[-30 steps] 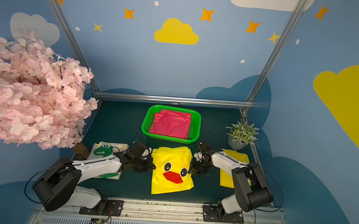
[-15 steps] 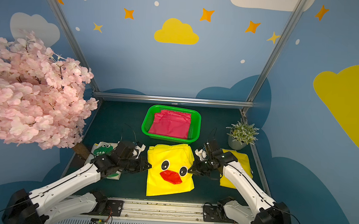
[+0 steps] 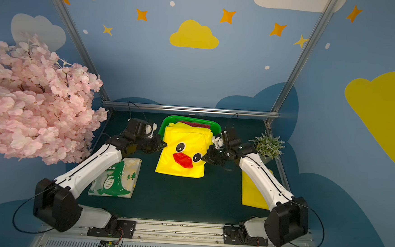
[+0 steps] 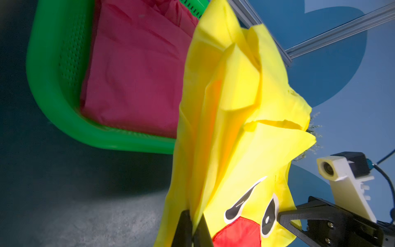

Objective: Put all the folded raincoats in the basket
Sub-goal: Place the raincoat in the basket, then move the raincoat to the center of the board.

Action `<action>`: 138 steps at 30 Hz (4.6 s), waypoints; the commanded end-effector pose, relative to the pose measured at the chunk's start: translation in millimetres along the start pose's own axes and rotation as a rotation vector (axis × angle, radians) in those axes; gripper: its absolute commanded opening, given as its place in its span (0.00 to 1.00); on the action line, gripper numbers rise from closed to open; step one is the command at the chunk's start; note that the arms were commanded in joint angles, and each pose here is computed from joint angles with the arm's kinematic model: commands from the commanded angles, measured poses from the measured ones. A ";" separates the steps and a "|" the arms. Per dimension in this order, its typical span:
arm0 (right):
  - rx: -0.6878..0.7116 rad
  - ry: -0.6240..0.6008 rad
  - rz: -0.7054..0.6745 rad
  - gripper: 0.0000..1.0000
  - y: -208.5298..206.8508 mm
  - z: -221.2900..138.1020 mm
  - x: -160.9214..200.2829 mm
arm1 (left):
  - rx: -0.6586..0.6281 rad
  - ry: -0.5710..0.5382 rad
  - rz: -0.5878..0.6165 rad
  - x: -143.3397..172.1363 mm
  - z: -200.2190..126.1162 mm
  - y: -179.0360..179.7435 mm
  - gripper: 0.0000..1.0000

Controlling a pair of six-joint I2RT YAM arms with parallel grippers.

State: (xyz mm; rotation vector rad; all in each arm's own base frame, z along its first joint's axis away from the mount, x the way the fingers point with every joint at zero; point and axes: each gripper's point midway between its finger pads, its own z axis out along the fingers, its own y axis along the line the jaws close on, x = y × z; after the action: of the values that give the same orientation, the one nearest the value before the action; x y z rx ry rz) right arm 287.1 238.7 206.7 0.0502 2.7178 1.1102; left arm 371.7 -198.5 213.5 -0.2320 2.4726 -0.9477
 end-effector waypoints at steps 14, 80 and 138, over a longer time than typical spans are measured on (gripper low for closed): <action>0.038 -0.051 0.073 0.00 -34.0 64.8 -125.2 | -0.056 0.070 0.072 -106.6 95.4 25.9 0.02; 0.047 0.029 -0.009 0.62 -10.8 80.1 -117.8 | 0.052 0.129 0.175 -63.3 101.9 -11.9 0.82; 0.074 -0.425 0.499 0.81 -148.7 -139.7 -36.0 | 0.376 0.568 0.302 315.9 277.2 -192.6 0.84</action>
State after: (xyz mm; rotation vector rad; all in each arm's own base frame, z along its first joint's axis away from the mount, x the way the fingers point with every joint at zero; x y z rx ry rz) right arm 302.3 30.4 206.2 0.9122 2.4124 0.9435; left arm 237.4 -596.8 56.7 0.5842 2.5946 -1.4356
